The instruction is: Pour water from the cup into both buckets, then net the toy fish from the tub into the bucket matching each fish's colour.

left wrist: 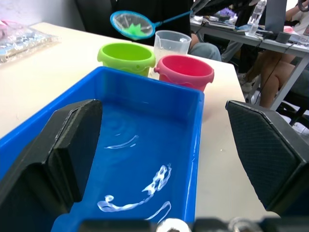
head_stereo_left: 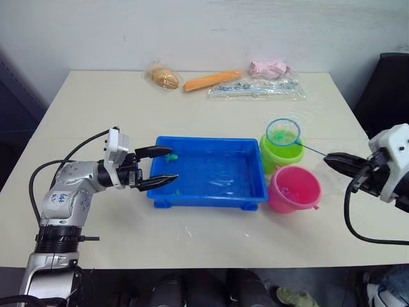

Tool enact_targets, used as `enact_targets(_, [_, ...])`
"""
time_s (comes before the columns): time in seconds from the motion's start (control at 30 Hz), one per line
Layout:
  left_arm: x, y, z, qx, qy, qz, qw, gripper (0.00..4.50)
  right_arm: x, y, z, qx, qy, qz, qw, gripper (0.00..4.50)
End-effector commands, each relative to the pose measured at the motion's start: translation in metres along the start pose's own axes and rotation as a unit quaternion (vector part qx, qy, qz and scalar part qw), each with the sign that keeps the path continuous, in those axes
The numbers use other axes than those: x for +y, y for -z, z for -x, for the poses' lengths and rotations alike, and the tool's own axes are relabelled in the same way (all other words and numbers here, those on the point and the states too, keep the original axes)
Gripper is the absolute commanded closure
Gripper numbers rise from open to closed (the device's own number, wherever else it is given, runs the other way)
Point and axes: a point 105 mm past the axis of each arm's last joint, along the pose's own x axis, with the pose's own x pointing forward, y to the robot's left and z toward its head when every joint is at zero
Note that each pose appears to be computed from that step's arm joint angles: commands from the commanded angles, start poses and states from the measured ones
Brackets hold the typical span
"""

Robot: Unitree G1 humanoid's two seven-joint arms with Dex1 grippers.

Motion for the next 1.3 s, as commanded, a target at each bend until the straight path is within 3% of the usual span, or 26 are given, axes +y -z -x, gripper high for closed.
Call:
enact_targets(0.03, [0.003, -0.005, -0.008, -0.007, 0.012, -0.025, 1.000, 0.09, -0.033, 0.012, 0.010, 0.030, 0.109, 0.083, 0.990, 4.50])
enact_targets(0.23, [0.003, -0.004, -0.010, -0.008, 0.016, -0.027, 0.999, 0.09, -0.030, 0.022, 0.004, 0.044, 0.120, 0.178, 0.976, 4.50])
enact_targets(0.47, [0.002, 0.000, -0.011, -0.010, 0.017, -0.027, 0.999, 0.09, -0.039, 0.033, 0.003, 0.072, 0.142, 0.310, 0.937, 4.50])
enact_targets(0.7, [0.000, 0.004, -0.010, -0.014, 0.014, -0.026, 0.999, 0.09, -0.037, 0.025, -0.007, 0.046, 0.150, 0.372, 0.915, 4.50])
enact_targets(0.83, [-0.002, 0.005, -0.009, -0.017, 0.016, -0.028, 0.999, 0.09, -0.032, 0.021, -0.014, 0.060, 0.130, 0.475, 0.868, 4.50])
enact_targets(1.0, [-0.003, 0.005, -0.009, -0.018, 0.011, -0.033, 0.999, 0.09, -0.029, 0.017, -0.020, 0.063, 0.134, 0.541, 0.828, 4.50])
enact_targets(1.2, [-0.003, 0.004, -0.009, -0.019, 0.006, -0.034, 0.999, 0.09, -0.045, 0.023, -0.014, 0.100, 0.176, 0.575, 0.792, 4.50])
enact_targets(1.3, [-0.002, 0.003, -0.010, -0.020, 0.000, -0.034, 0.999, 0.09, -0.044, 0.023, -0.011, 0.089, 0.191, 0.597, 0.774, 4.50])
